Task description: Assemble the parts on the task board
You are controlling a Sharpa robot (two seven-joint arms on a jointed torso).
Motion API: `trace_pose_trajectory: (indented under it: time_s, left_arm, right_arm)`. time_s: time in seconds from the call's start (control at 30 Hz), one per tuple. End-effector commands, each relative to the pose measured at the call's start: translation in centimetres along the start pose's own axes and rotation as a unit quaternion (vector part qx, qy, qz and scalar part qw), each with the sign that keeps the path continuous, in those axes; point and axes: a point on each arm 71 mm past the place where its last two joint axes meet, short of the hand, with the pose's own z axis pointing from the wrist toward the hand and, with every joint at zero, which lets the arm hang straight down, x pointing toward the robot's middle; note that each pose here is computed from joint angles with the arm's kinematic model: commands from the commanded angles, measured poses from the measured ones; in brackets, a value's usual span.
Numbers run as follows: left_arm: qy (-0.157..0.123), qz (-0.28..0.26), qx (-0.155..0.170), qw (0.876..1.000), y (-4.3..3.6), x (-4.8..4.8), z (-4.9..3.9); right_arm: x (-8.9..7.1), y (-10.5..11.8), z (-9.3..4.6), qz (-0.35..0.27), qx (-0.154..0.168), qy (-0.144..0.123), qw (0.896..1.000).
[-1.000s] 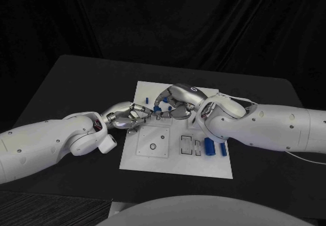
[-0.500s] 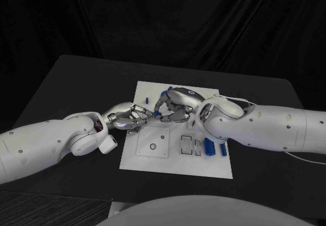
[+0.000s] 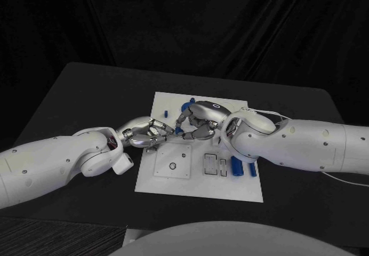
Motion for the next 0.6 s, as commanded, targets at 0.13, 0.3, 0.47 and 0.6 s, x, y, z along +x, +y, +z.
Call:
trace_pose_trajectory:
  time_s: [0.13, 0.3, 0.47, 0.6]
  left_arm:
    - [0.007, -0.003, 0.017, 1.000, -0.41, 0.28, 0.22]
    - [0.006, -0.003, 0.017, 1.000, -0.40, 0.28, 0.24]
    - [0.007, -0.003, 0.017, 1.000, -0.41, 0.33, 0.30]
    - [0.007, -0.003, 0.017, 1.000, -0.42, 0.36, 0.33]
  right_arm:
    - [0.54, -0.25, -0.04, -0.001, 0.018, 0.022, 1.000]
    - [0.68, -0.28, -0.03, -0.002, 0.022, 0.029, 0.999]
    - [0.80, -0.27, -0.01, -0.002, 0.025, 0.036, 0.999]
    - [0.90, -0.29, 0.01, -0.003, 0.027, 0.041, 0.999]
